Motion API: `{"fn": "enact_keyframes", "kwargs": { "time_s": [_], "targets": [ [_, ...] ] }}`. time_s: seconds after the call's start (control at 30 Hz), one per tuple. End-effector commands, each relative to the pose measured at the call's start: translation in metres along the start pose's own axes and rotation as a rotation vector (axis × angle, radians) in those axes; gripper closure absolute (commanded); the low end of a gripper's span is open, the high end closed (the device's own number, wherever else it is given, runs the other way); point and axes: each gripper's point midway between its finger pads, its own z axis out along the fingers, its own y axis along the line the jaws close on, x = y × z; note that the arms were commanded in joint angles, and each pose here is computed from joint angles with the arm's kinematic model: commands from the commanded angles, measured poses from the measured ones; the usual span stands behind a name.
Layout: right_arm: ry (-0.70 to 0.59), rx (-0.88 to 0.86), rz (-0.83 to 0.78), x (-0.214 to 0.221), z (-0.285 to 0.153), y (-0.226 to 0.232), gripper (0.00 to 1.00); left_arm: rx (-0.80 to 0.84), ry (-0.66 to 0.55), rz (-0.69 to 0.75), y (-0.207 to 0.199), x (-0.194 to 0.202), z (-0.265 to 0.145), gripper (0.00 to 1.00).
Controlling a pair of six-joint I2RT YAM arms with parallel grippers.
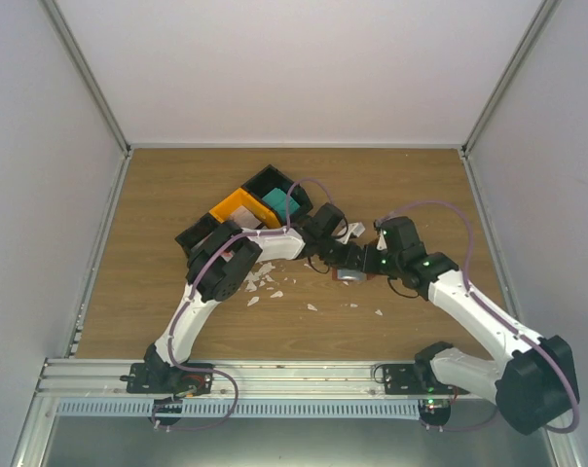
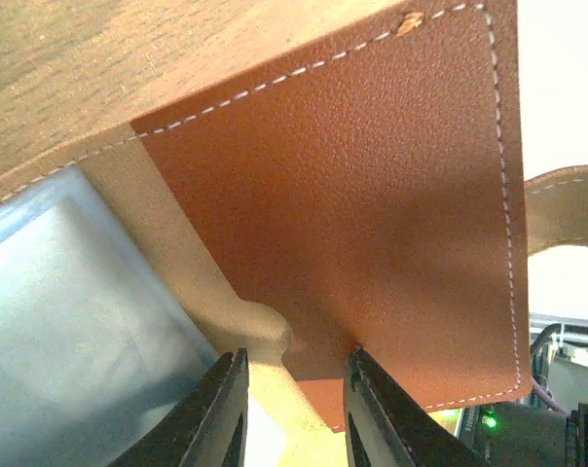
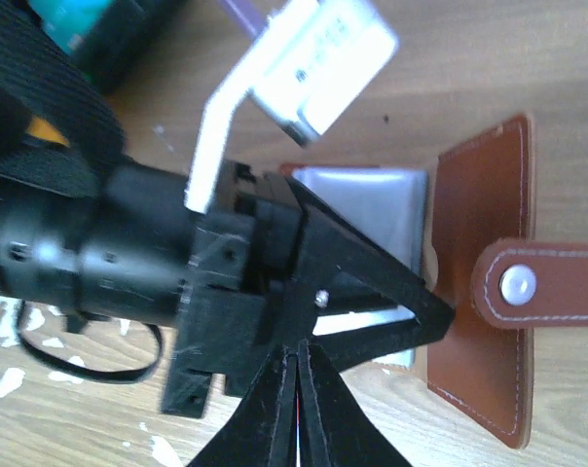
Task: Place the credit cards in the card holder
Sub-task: Open the card holder at the center of the board.
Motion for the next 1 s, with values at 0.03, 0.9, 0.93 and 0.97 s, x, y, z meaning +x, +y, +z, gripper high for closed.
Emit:
{"fn": "enact_keyframes", "kwargs": {
  "time_s": [0.03,0.9,0.93,0.97],
  "targets": [
    [0.052,0.058,0.033,0.019,0.024,-0.018,0.97,0.001,-0.016,0.01,-0.003,-0.007,0.006,0.7],
    [0.257,0.295,-0.098,0.071,0.1,-0.075,0.37,-0.144,-0.24,-0.079,0.006,-0.002,-0.095,0.7],
    [0.278,0.298,-0.094,0.078,0.102,-0.075,0.37,-0.149,-0.254,-0.081,0.007,-0.002,-0.098,0.69],
    [0.298,0.299,-0.087,0.086,0.104,-0.075,0.36,-0.157,-0.264,-0.088,0.009,-0.001,-0.101,0.69]
  ]
}}
